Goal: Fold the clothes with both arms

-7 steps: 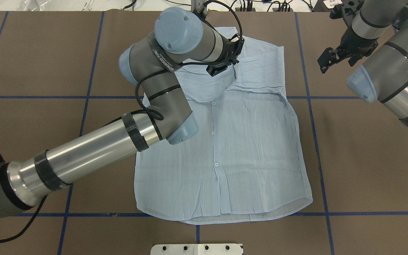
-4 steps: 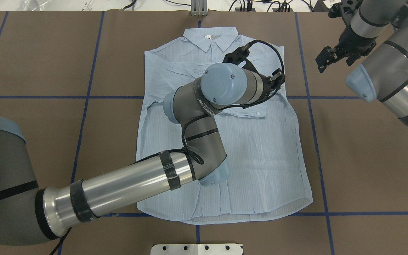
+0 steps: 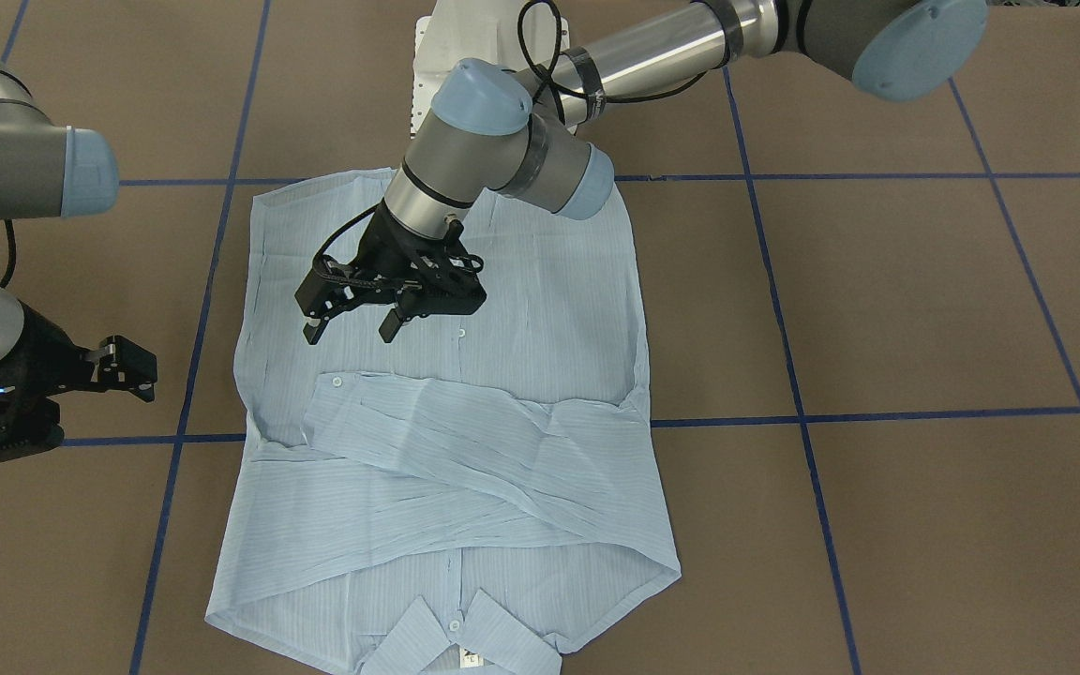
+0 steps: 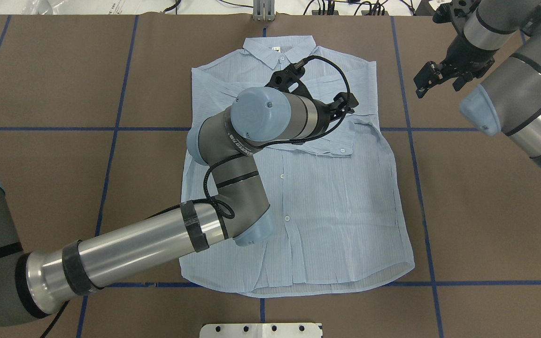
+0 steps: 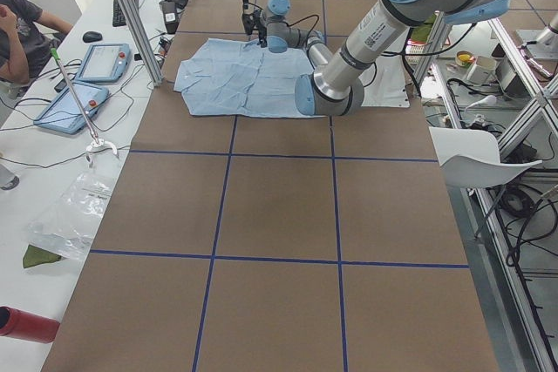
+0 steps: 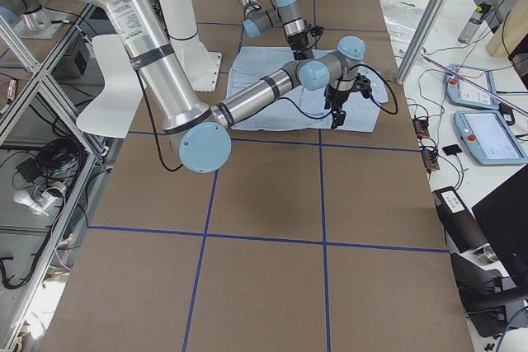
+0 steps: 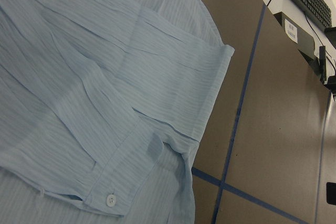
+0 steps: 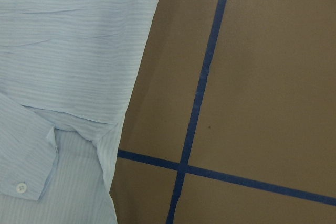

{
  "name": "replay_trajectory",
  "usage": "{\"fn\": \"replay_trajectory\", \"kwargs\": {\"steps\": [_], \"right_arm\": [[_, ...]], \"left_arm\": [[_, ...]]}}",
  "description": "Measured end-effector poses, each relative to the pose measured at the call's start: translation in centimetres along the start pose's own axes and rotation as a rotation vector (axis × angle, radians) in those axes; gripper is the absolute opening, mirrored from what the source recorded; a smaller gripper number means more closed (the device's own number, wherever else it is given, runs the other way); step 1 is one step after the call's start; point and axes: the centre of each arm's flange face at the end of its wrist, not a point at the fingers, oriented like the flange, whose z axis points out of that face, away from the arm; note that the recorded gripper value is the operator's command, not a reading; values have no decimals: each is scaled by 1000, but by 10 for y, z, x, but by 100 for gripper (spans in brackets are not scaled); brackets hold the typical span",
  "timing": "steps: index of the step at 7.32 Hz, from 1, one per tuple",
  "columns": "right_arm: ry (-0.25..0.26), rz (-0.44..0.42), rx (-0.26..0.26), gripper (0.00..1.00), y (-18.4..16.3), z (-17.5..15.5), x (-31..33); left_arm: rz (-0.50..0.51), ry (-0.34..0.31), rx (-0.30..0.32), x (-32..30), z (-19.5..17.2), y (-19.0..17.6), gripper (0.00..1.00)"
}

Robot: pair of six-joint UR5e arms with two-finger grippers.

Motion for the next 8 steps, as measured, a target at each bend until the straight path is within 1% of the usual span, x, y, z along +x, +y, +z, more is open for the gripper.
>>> {"fn": "replay_trajectory", "kwargs": {"steps": [1, 2, 3, 4, 5, 6, 7, 8], "right_arm": [[-11, 27, 6, 100, 5, -3, -5], [-27, 51, 17, 100, 17, -1, -11], [-52, 81, 39, 100, 37, 9, -18], [-79, 114, 72, 100, 62, 28, -28], [-96, 137, 102, 100, 91, 52, -40], [-105, 154, 119, 100, 122, 72, -55], [-109, 163, 117, 100, 160, 83, -71], [-105, 160, 103, 100, 197, 91, -82]], "left_arm": [[16, -19, -5, -14, -10, -12, 99], [46, -61, -5, -33, -25, -22, 99], [88, -120, -3, -57, -47, -28, 99], [137, -178, -1, -86, -78, -32, 98], [179, -218, 0, -111, -111, -34, 98], [205, -239, -1, -129, -140, -34, 98], [217, -246, -3, -139, -159, -34, 98], [222, -250, -4, -142, -168, -33, 98]]}}
